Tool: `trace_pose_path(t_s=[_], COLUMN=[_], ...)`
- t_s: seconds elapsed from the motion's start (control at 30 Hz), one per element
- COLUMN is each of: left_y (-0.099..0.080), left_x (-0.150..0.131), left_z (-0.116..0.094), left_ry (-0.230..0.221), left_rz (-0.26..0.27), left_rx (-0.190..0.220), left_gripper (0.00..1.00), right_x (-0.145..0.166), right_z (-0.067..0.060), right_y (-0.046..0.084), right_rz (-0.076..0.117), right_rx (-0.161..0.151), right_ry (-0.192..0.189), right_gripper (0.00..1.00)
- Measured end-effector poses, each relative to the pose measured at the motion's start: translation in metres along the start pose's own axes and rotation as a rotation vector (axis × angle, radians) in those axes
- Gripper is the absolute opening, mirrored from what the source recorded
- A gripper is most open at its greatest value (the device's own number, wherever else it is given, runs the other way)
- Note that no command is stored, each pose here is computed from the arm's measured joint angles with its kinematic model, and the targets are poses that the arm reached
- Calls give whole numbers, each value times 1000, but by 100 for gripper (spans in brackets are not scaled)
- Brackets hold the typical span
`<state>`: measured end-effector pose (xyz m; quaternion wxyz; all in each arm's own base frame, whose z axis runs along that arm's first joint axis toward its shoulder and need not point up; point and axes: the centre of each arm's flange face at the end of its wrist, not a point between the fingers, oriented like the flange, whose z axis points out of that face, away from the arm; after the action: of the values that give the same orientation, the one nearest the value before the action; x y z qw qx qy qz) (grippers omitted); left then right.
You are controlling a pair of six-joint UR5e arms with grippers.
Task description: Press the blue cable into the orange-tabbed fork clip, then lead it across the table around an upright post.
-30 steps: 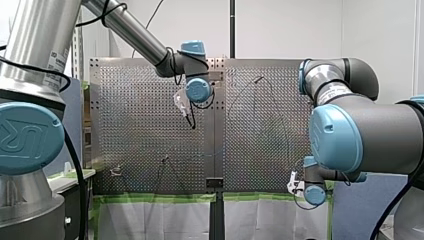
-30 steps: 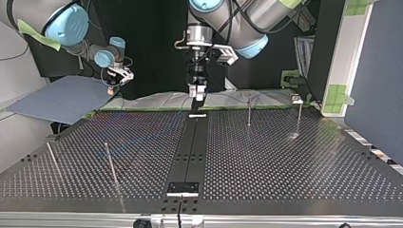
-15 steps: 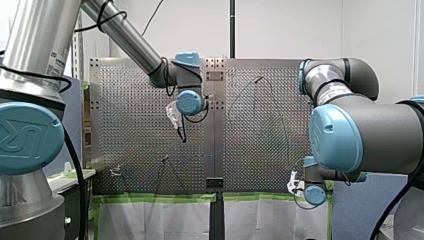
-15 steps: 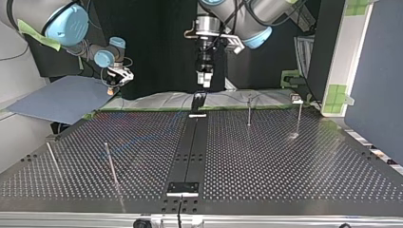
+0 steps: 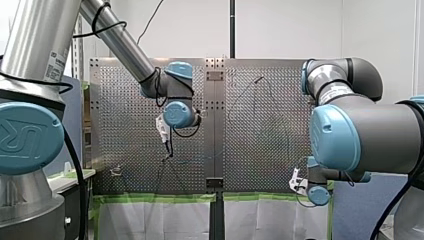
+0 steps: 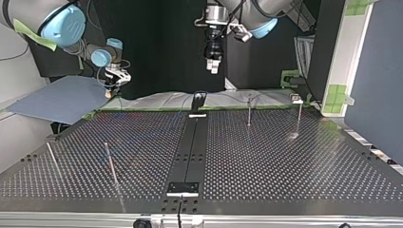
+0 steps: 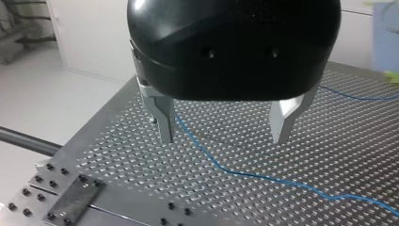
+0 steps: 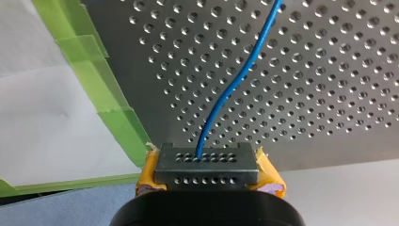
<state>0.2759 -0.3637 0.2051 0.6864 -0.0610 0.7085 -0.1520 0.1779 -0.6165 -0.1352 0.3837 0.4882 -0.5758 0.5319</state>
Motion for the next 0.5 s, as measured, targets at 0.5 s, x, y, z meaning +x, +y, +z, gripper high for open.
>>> trace_pose_path(t_s=[0.5], left_y=[43], left_x=[36], left_z=[-40], left_ry=[112], left_rz=[60], left_rx=[2], left_gripper=[99], right_x=[2], right_z=[2], right_y=[6], right_rz=[14], right_rx=[-7], right_ry=[7], right_gripper=[0])
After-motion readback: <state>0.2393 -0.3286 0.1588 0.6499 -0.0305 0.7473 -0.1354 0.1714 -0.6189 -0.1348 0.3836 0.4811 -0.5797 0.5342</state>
